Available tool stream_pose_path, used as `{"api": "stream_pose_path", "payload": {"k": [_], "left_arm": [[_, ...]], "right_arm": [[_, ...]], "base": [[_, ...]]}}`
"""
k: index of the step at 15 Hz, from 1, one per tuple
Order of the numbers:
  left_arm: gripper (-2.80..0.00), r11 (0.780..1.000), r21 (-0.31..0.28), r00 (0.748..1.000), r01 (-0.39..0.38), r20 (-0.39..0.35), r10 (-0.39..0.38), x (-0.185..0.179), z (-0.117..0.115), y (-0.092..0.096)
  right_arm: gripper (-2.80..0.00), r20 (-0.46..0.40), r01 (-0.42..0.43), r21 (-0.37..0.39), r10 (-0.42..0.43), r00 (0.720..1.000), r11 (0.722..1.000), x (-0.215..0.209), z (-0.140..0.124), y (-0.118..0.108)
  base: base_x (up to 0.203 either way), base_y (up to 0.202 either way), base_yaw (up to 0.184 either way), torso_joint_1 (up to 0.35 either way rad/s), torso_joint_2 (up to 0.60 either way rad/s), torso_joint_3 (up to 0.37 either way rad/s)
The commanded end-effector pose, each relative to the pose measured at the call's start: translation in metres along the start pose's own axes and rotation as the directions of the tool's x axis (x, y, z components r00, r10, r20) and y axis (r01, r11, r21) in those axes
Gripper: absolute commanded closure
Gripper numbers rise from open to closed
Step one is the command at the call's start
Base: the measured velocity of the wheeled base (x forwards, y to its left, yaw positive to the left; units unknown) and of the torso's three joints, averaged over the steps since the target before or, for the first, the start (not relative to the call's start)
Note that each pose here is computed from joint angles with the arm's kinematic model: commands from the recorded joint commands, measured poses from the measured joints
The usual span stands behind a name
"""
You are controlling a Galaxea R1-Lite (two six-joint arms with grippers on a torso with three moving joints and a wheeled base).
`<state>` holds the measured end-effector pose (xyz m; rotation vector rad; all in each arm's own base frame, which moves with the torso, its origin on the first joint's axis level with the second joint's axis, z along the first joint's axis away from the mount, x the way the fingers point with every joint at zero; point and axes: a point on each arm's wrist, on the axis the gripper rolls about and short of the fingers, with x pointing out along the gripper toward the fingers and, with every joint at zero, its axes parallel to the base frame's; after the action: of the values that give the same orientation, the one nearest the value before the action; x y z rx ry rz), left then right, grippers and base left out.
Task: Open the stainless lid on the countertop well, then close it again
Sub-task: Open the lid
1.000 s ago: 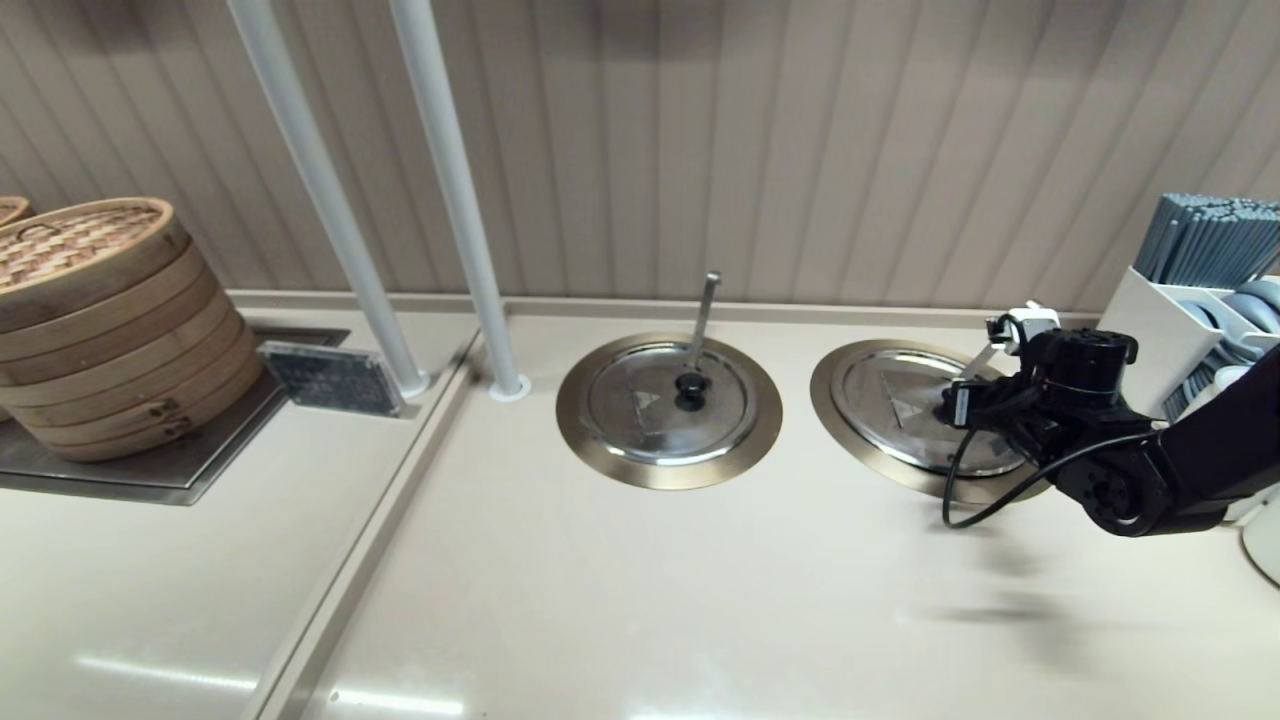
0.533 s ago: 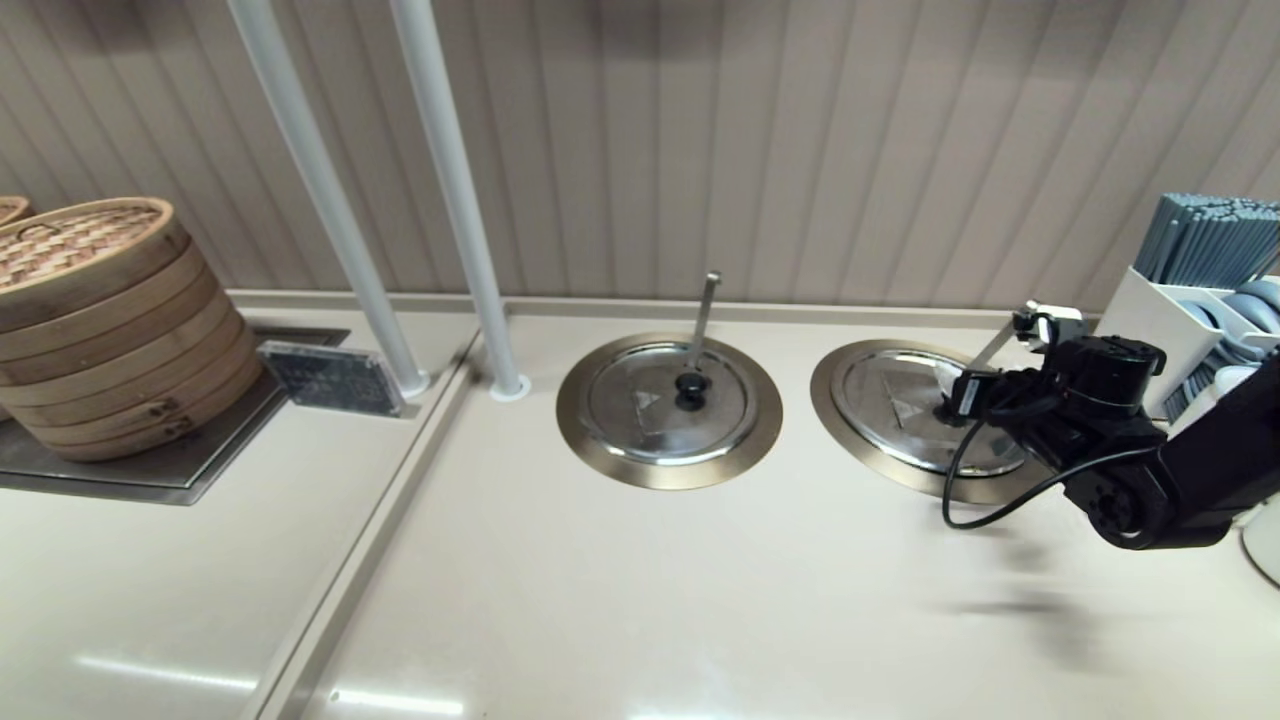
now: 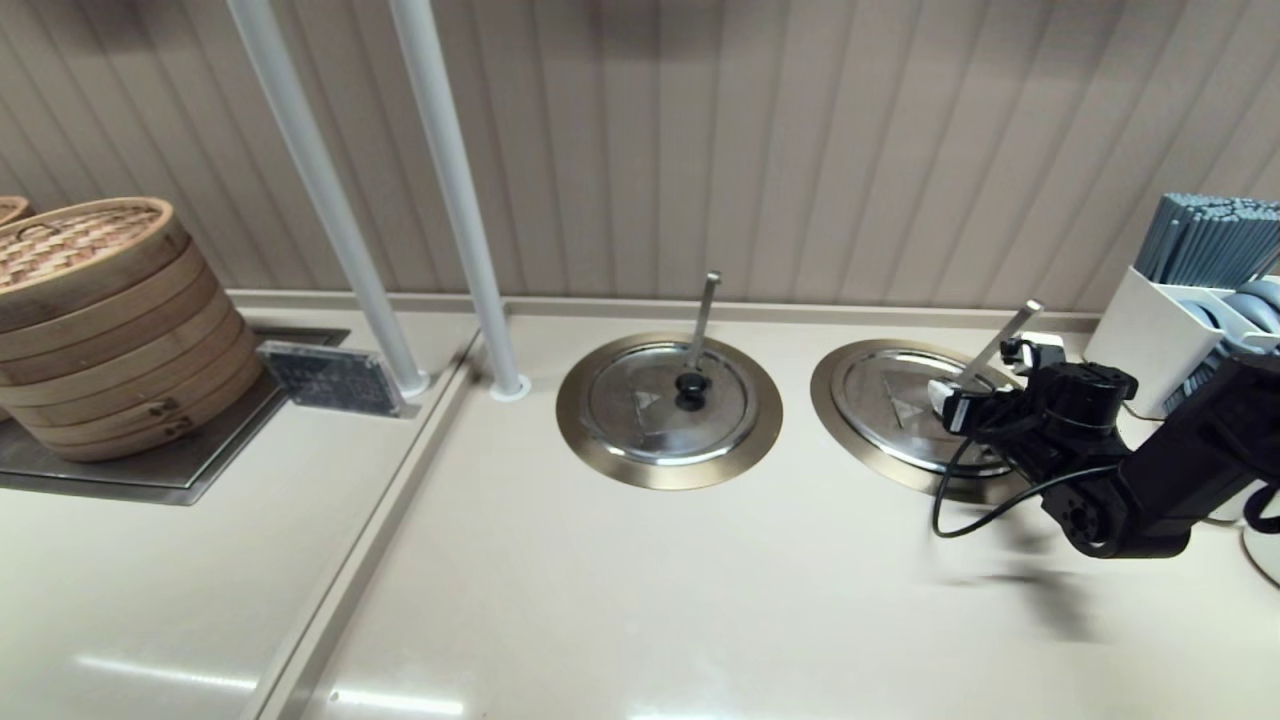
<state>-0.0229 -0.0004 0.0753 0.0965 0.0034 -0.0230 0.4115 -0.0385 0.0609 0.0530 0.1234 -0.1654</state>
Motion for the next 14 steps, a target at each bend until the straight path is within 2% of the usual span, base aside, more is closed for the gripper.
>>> {"api": "stream_pose_path", "payload": {"k": [1, 9, 14], "left_arm": [[0.0, 1.0, 0.0, 1.0, 0.0, 0.0, 0.0, 0.0, 0.0, 0.0], [0.0, 1.0, 0.0, 1.0, 0.0, 0.0, 0.0, 0.0, 0.0, 0.0], [0.0, 1.0, 0.0, 1.0, 0.0, 0.0, 0.0, 0.0, 0.0, 0.0]], "right_arm": [[-2.8, -0.015, 0.011, 0.0, -0.011, 1.0, 1.0, 0.008, -0.012, -0.004], [-2.8, 0.017, -0.003, -0.001, 0.003, 1.0, 1.0, 0.025, -0.011, 0.002], [-2.8, 0.0, -0.012, -0.003, 0.012, 1.0, 1.0, 0.031, -0.017, 0.007]], "base": [[0.0, 0.0, 0.0, 0.0, 0.0, 0.0], [0.0, 0.0, 0.0, 0.0, 0.0, 0.0], [0.0, 0.0, 0.0, 0.0, 0.0, 0.0]]}}
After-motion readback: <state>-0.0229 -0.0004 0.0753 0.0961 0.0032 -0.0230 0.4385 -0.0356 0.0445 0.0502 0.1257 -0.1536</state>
